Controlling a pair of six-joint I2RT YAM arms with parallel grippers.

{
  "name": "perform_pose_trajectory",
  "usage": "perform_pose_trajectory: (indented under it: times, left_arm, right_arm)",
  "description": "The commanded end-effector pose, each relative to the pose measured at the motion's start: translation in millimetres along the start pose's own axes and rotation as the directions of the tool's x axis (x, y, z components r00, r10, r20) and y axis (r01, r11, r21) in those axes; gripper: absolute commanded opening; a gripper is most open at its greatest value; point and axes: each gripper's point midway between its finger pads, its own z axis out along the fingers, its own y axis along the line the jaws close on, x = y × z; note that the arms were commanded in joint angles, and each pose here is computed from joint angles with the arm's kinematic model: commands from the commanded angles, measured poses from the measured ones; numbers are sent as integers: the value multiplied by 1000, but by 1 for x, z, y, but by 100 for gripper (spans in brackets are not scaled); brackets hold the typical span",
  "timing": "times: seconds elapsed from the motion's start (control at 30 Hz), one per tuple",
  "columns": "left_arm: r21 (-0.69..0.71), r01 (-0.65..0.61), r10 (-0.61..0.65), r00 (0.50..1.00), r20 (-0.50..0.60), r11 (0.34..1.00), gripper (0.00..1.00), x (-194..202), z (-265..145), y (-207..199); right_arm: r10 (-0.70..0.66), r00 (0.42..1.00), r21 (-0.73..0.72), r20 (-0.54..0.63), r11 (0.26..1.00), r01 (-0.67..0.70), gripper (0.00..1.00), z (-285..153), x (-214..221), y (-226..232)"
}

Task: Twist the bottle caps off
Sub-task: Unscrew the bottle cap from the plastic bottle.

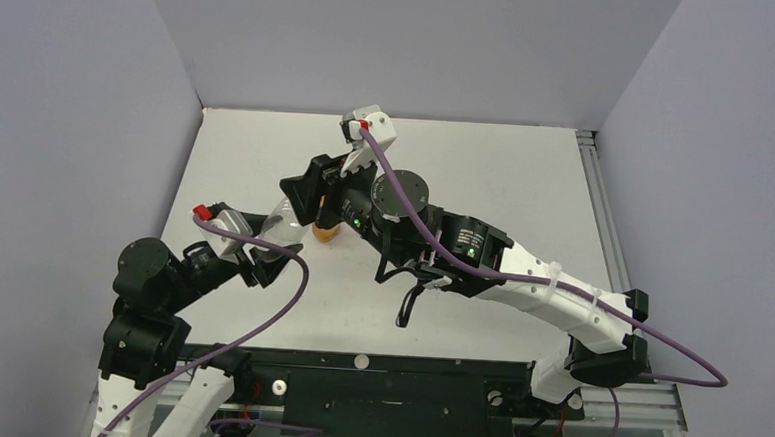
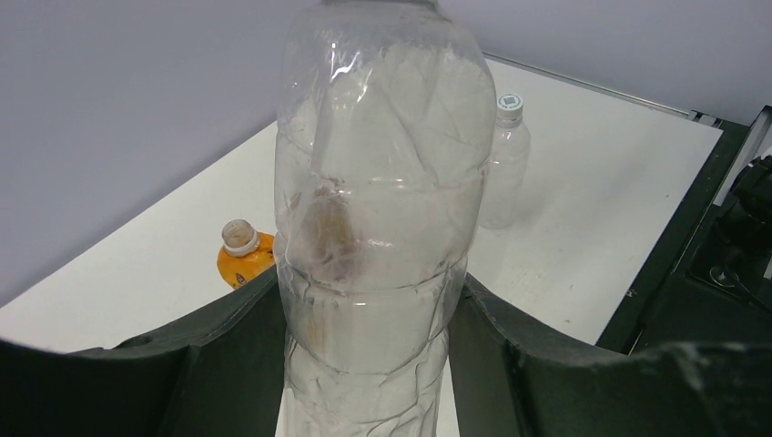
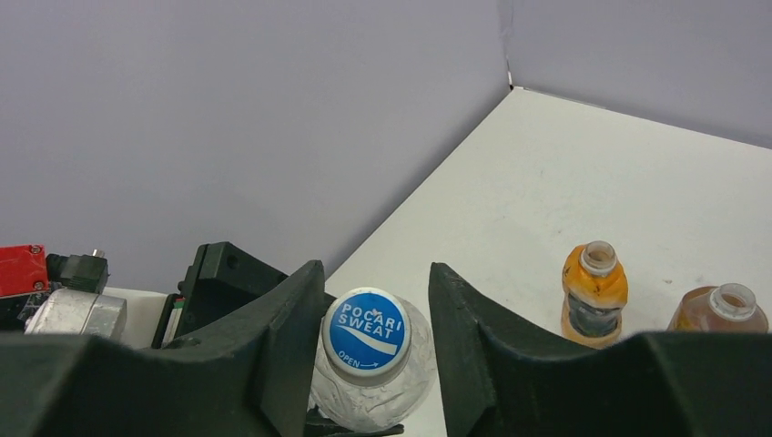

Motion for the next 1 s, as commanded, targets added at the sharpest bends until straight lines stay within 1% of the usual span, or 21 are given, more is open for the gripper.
perform_pose_trajectory:
  times: [0.0, 0.17, 0.27, 0.3, 0.33, 0.37, 0.4, 0.43, 0.47, 0.5, 0.53, 0.57, 0.6, 0.63, 0.67, 0.73, 0.8, 0.87, 0.9, 0.93, 0.97]
  left_arm:
    - [-18, -18, 18, 1000, 17, 1000, 4, -4, -1, 3]
    - [-13, 2, -2, 1000, 24, 1000, 3, -8, -1, 1]
    - [9, 47, -47, 998, 36, 999, 4, -13, 0, -4]
    - [36, 59, -60, 997, 48, 998, 4, -17, 0, -9]
    - [60, 101, -105, 993, 52, 993, 4, -20, 0, -14]
    - [112, 104, -113, 991, 69, 988, 4, -26, -2, -24]
    - [187, 137, -152, 986, 69, 973, 5, -29, -4, -38]
    - [231, 162, -187, 978, 89, 959, 5, -37, -6, -46]
    - [313, 166, -200, 976, 81, 935, 5, -41, -10, -61]
    - [359, 199, -241, 967, 77, 912, 5, -47, -12, -69]
    - [442, 214, -259, 965, 44, 871, 5, -47, -16, -82]
    - [484, 251, -302, 953, 30, 838, 5, -53, -19, -89]
    - [541, 273, -319, 948, -11, 795, 5, -51, -22, -98]
    - [573, 301, -351, 936, -24, 763, 5, -58, -26, -103]
    - [604, 318, -360, 931, -55, 731, 4, -57, -28, -108]
    - [635, 308, -359, 932, -52, 708, 3, -63, -33, -113]
    - [641, 309, -358, 932, -56, 703, 2, -63, -34, -114]
    - [637, 307, -357, 933, -54, 707, 2, -63, -34, -113]
    - [634, 300, -352, 935, -47, 712, 2, -63, -33, -113]
    - [621, 300, -355, 934, -37, 724, 2, -63, -31, -110]
    - [598, 289, -349, 937, -17, 747, 2, -63, -27, -106]
  right_arm:
    - [49, 997, -26, 64, 999, -47, 39, -11, -23, 5]
    - [40, 998, -25, 55, 999, -39, 23, -11, -20, 5]
    - [23, 999, -44, 49, 999, -21, 14, -12, -20, 6]
    - [1, 999, -55, 51, 998, 1, 13, -15, -21, 6]
    - [-8, 998, -90, 55, 996, 13, 12, -17, -22, 11]
    - [-40, 998, -114, 56, 992, 46, 11, -22, -21, 11]
    - [-50, 997, -181, 61, 982, 60, 11, -26, -22, 21]
    - [-79, 994, -215, 69, 972, 93, 11, -34, -22, 21]
    - [-88, 993, -306, 74, 946, 106, 11, -41, -22, 35]
    - [-106, 991, -350, 80, 928, 128, 11, -51, -21, 36]
    - [-114, 989, -444, 95, 885, 144, 11, -62, -23, 50]
    - [-117, 988, -481, 99, 864, 150, 11, -73, -22, 51]
    - [-111, 986, -550, 121, 820, 160, 11, -90, -28, 60]
    - [-117, 987, -572, 114, 804, 161, 11, -93, -22, 60]
    - [-113, 986, -614, 119, 773, 163, 11, -104, -21, 64]
    - [-110, 986, -652, 125, 740, 165, 11, -114, -20, 66]
    - [-110, 987, -665, 121, 729, 163, 12, -118, -18, 65]
    - [-109, 987, -655, 115, 739, 158, 17, -116, -17, 63]
    - [-105, 988, -637, 115, 756, 155, 29, -113, -18, 60]
    - [-101, 989, -622, 110, 769, 148, 38, -111, -19, 57]
    - [-94, 989, -581, 112, 801, 141, 57, -105, -21, 51]
